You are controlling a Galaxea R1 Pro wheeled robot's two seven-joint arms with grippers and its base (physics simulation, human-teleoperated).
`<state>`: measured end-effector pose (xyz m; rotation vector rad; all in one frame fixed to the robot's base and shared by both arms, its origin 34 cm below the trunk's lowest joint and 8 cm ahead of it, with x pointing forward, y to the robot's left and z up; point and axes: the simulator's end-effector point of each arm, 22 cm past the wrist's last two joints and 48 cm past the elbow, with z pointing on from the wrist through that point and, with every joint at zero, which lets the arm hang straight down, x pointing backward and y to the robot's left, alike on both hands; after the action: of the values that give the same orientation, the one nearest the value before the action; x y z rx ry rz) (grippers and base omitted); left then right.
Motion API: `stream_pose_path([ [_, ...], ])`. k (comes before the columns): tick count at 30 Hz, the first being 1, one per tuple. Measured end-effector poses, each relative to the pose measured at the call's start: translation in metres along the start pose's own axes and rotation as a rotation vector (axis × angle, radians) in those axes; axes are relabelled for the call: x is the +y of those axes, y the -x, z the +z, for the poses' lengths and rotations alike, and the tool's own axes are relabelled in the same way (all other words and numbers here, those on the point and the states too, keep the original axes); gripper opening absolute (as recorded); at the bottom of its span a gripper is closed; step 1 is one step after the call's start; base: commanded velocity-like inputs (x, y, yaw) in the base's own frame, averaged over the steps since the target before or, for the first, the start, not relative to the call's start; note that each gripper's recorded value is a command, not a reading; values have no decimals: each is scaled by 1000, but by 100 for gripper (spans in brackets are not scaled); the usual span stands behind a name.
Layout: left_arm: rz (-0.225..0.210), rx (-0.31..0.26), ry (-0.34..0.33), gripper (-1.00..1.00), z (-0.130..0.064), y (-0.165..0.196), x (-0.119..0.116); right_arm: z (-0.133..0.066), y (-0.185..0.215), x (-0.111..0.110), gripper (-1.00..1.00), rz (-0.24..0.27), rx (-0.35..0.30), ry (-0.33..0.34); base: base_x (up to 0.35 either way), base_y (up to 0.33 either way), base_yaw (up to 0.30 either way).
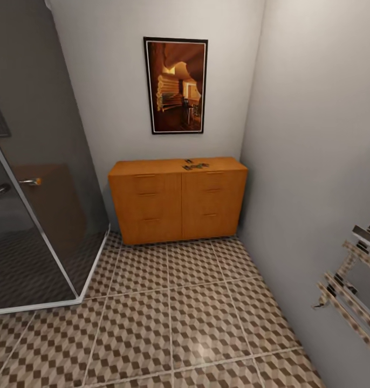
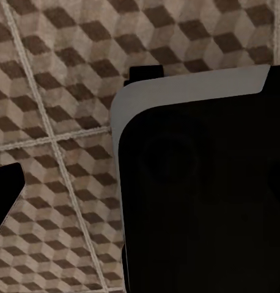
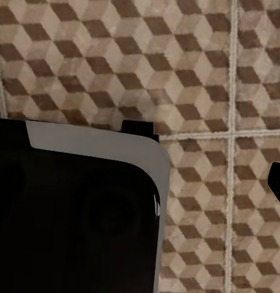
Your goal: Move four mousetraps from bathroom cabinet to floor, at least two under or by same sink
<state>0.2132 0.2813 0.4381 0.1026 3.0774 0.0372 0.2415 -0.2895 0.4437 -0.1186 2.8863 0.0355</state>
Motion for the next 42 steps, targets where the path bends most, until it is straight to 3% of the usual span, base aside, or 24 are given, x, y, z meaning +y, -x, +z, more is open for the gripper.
stream_pose_path([
  [42, 2, 0, 0, 100, 0, 0, 0, 0, -1, 1, 100, 1, 2, 0, 340, 0, 0],
])
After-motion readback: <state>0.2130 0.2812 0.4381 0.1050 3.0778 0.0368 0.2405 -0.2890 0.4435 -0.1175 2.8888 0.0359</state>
